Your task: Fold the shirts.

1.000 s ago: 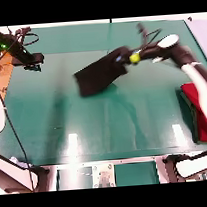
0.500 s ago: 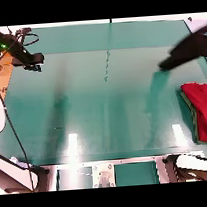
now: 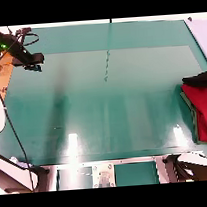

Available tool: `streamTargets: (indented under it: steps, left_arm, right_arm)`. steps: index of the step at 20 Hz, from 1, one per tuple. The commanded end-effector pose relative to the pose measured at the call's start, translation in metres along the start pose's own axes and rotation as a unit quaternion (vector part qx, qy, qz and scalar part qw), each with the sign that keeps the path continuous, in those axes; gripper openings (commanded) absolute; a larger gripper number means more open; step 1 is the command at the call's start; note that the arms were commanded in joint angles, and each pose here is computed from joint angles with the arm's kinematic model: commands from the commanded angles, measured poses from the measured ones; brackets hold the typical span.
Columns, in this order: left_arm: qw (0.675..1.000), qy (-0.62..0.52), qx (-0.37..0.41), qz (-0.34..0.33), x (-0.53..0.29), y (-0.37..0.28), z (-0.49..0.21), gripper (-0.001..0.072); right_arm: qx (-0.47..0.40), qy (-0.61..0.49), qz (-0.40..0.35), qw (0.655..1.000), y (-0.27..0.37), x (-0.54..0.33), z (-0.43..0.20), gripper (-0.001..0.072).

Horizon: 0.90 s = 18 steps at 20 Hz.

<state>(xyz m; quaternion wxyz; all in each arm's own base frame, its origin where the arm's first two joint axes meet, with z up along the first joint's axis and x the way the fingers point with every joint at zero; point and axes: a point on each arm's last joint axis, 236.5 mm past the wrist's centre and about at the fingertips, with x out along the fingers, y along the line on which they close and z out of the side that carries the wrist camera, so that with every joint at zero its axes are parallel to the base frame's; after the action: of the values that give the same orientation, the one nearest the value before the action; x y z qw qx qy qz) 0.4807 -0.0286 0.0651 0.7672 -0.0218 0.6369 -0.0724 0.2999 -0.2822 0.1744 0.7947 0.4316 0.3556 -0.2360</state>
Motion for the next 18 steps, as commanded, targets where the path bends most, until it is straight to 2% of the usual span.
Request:
streamTargets:
  steps: [1, 6, 9, 12, 13, 14, 15, 18]
  left_arm:
    - [1.000, -0.001, 0.003, -0.013, 0.000, -0.006, 0.000, 0.0022]
    - [1.000, -0.001, 0.005, -0.029, -0.001, -0.014, 0.000, 0.0022]
    - [1.000, -0.002, 0.005, -0.029, -0.001, -0.014, 0.001, 0.0022]
    - [1.000, -0.003, 0.005, -0.029, -0.001, -0.014, 0.001, 0.0022]
    - [1.000, -0.004, 0.005, -0.028, -0.001, -0.014, 0.002, 0.0022]
    - [1.000, -0.008, 0.005, -0.028, -0.001, -0.014, 0.004, 0.0022]
    - [1.000, -0.010, 0.005, -0.028, -0.001, -0.014, 0.005, 0.0022]
    - [1.000, -0.011, 0.005, -0.028, -0.001, -0.013, 0.005, 0.0022]
  right_arm:
    - [0.069, 0.037, -0.120, 0.990, -0.064, -0.028, -0.026, 0.0016]
    - [0.171, 0.103, -0.279, 0.939, -0.149, -0.058, -0.088, 0.0016]
    - [0.202, 0.149, -0.312, 0.916, -0.186, -0.040, -0.125, 0.0016]
    - [0.203, 0.161, -0.314, 0.913, -0.212, -0.001, -0.150, 0.0037]
    - [0.206, 0.170, -0.314, 0.911, -0.218, 0.009, -0.161, 0.0266]
    - [0.210, 0.186, -0.315, 0.907, -0.222, 0.014, -0.172, 0.0566]
    - [0.213, 0.200, -0.321, 0.901, -0.225, 0.014, -0.179, 0.0604]
    - [0.219, 0.209, -0.334, 0.893, -0.215, -0.010, -0.168, 0.0604]
